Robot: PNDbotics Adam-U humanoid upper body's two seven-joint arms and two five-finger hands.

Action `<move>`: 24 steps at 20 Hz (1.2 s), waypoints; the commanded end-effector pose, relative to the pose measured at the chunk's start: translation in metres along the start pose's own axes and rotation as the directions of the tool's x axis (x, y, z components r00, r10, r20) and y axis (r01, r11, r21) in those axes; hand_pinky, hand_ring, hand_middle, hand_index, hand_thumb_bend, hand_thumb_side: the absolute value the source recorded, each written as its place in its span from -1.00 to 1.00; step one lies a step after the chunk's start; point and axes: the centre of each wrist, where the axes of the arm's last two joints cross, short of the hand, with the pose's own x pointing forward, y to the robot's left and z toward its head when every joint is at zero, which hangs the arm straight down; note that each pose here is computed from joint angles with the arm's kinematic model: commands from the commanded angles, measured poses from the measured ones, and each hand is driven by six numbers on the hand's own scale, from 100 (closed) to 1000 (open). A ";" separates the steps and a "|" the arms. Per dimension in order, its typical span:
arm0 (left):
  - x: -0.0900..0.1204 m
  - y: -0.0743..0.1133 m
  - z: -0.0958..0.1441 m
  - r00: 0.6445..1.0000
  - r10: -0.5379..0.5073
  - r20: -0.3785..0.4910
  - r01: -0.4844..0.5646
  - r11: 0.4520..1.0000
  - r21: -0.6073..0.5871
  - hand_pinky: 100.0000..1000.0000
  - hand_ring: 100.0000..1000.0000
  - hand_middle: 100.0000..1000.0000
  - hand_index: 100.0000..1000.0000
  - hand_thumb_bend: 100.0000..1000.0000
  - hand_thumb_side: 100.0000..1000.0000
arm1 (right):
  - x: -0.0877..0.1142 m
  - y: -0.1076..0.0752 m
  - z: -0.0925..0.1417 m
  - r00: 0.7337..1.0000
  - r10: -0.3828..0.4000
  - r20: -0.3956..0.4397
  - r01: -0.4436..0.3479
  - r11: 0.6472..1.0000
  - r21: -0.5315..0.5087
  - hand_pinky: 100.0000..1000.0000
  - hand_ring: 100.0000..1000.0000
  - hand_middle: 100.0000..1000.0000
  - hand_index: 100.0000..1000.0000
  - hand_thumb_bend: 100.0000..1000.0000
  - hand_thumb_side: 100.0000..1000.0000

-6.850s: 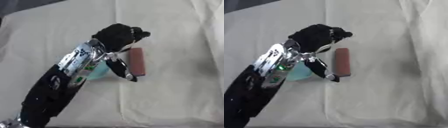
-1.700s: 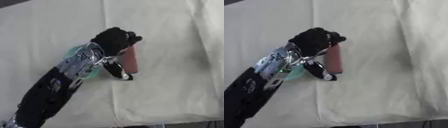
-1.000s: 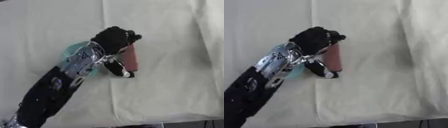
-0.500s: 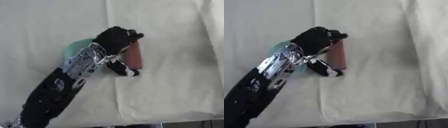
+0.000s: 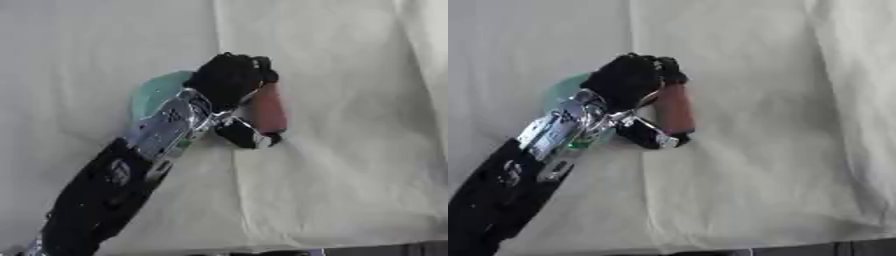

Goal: Pick up objects on the table and place them in the box.

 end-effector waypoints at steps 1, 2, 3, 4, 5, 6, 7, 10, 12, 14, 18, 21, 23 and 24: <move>-0.006 0.005 0.003 1.000 -0.019 -0.014 0.019 0.999 0.034 -0.56 -0.30 -0.25 -0.04 -0.93 -1.00 | 0.003 -0.004 -0.003 1.000 0.011 0.019 -0.011 1.000 0.008 -0.34 0.13 0.71 0.58 -1.00 -0.12; -0.006 0.005 0.003 1.000 -0.016 -0.014 0.016 0.999 0.041 -0.56 -0.30 -0.26 -0.05 -0.98 -0.98 | 0.003 -0.004 -0.003 1.000 0.011 0.018 -0.011 1.000 0.008 -0.34 0.13 0.71 0.58 -1.00 -0.13; -0.007 0.006 0.003 1.000 -0.013 -0.014 0.013 0.999 0.046 -0.57 -0.30 -0.26 -0.05 -1.00 -0.97 | 0.003 -0.004 -0.002 1.000 0.011 0.017 -0.011 1.000 0.008 -0.34 0.13 0.71 0.58 -1.00 -0.13; -0.007 0.007 0.003 1.000 -0.010 -0.013 0.011 0.999 0.053 -0.58 -0.31 -0.26 -0.05 -1.00 -0.97 | 0.003 -0.004 -0.002 1.000 0.011 0.015 -0.011 1.000 0.009 -0.34 0.13 0.71 0.58 -1.00 -0.13; -0.007 0.008 0.003 1.000 -0.008 -0.012 0.009 0.998 0.059 -0.59 -0.31 -0.26 -0.05 -1.00 -0.97 | 0.003 -0.004 -0.002 1.000 0.011 0.013 -0.011 1.000 0.009 -0.34 0.13 0.71 0.58 -1.00 -0.13; -0.008 0.010 0.003 1.000 -0.006 -0.008 0.006 0.998 0.065 -0.60 -0.31 -0.26 -0.05 -0.99 -0.97 | 0.002 -0.004 -0.001 1.000 0.011 0.010 -0.011 1.000 0.009 -0.34 0.13 0.71 0.58 -1.00 -0.13; -0.008 0.012 0.003 1.000 0.000 -0.004 0.000 0.998 0.069 -0.62 -0.32 -0.27 -0.06 -1.00 -0.96 | 0.002 -0.004 0.000 1.000 0.012 0.008 -0.012 1.000 0.010 -0.34 0.13 0.71 0.58 -1.00 -0.13; -0.009 0.022 0.004 0.996 0.082 0.044 -0.085 0.993 0.078 -0.70 -0.35 -0.29 -0.08 -1.00 -0.92 | 0.001 -0.004 0.003 1.000 0.013 -0.004 -0.013 1.000 0.013 -0.34 0.13 0.71 0.58 -1.00 -0.12; -0.012 0.032 0.007 0.982 0.167 0.088 -0.175 0.981 0.088 -0.73 -0.37 -0.30 -0.10 -1.00 -0.90 | 0.000 -0.003 0.006 1.000 0.013 -0.015 -0.013 1.000 0.017 -0.34 0.13 0.71 0.58 -1.00 -0.12; -0.019 0.040 0.007 0.968 0.225 0.111 -0.237 0.966 0.107 -0.74 -0.37 -0.30 -0.10 -1.00 -0.90 | -0.001 -0.003 0.008 1.000 0.013 -0.024 -0.013 1.000 0.020 -0.34 0.13 0.71 0.58 -1.00 -0.12; -0.035 0.052 0.008 0.963 0.244 0.114 -0.259 0.955 0.145 -0.69 -0.36 -0.27 -0.08 -1.00 -0.90 | -0.002 -0.003 0.012 0.999 0.013 -0.039 -0.012 1.000 0.025 -0.34 0.13 0.71 0.58 -1.00 -0.12; -0.049 0.057 0.011 0.973 0.210 0.099 -0.223 0.964 0.147 -0.65 -0.33 -0.27 -0.05 -1.00 -0.92 | -0.003 -0.003 0.014 0.999 0.015 -0.046 -0.014 1.000 0.028 -0.34 0.13 0.71 0.58 -1.00 -0.12; -0.058 0.058 0.015 0.980 0.183 0.076 -0.192 0.972 0.136 -0.60 -0.28 -0.23 -0.06 -0.99 -0.88 | -0.003 -0.003 0.015 0.999 0.017 -0.048 -0.016 0.999 0.028 -0.34 0.13 0.71 0.58 -1.00 -0.12; -0.062 0.057 0.017 0.982 0.175 0.065 -0.182 0.974 0.132 -0.57 -0.26 -0.22 -0.04 -0.92 -0.88 | -0.003 -0.003 0.015 0.999 0.018 -0.048 -0.017 0.999 0.028 -0.34 0.13 0.71 0.57 -1.00 -0.11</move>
